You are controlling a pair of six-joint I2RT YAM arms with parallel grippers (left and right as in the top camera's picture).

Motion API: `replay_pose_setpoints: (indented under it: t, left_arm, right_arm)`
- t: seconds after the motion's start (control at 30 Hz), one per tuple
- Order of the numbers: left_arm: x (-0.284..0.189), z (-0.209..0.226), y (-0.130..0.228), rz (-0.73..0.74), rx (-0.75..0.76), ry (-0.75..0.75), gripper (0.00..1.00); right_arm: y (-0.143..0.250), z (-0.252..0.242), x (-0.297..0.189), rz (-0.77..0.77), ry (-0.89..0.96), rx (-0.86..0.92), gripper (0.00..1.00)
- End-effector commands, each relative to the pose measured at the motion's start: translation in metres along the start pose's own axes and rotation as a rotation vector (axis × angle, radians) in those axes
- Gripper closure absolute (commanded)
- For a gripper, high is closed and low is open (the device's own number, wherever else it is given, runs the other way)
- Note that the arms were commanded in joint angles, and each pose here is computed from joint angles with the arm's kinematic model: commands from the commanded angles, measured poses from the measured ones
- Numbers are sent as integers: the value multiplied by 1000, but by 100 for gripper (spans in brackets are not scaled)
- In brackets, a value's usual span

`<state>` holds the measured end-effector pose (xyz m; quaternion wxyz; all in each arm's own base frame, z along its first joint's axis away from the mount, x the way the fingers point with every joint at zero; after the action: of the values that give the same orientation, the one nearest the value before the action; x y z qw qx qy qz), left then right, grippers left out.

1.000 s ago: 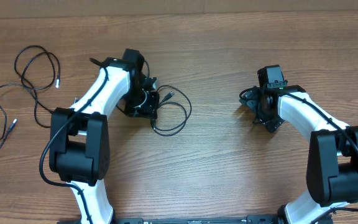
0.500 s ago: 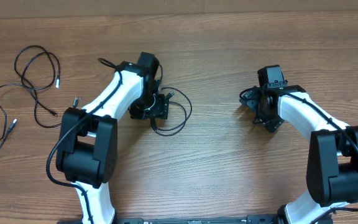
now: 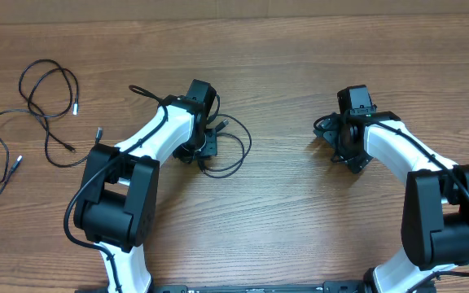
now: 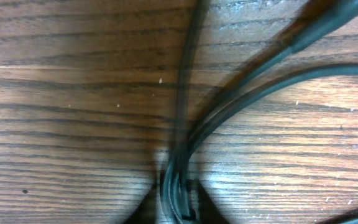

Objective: Untangle cables
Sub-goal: 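Lift the coiled black cable upward with the left gripper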

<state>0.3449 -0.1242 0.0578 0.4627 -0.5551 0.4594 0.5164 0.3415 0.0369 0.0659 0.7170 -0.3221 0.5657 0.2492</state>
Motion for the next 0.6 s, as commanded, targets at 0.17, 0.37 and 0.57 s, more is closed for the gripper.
replay_pose_setpoints:
  t: [0.17,0.37,0.57]
  left_arm:
    - [10,-2,15,78,20,26,96]
    - [-100,-7,9,-208,51,171,96]
    - [-184,10,14,-504,39,190,96]
  right_arm:
    - [7,-1,5,38,-10,4,0]
    - [7,-1,5,39,-10,4,0]
    - [7,-1,5,38,-10,4,0]
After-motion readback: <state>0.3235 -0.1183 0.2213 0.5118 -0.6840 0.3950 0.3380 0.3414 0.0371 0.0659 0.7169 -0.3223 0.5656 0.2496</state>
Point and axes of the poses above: each gripper's point midway between its finger pads, its own x axis out along the fingers, its own z axis along the line the jaws close on, y = z × x, the point moved 6 cm from there along -x, back along the fingers, and after that the axes turned 6 degrees about -x, right-handed, at the moved point
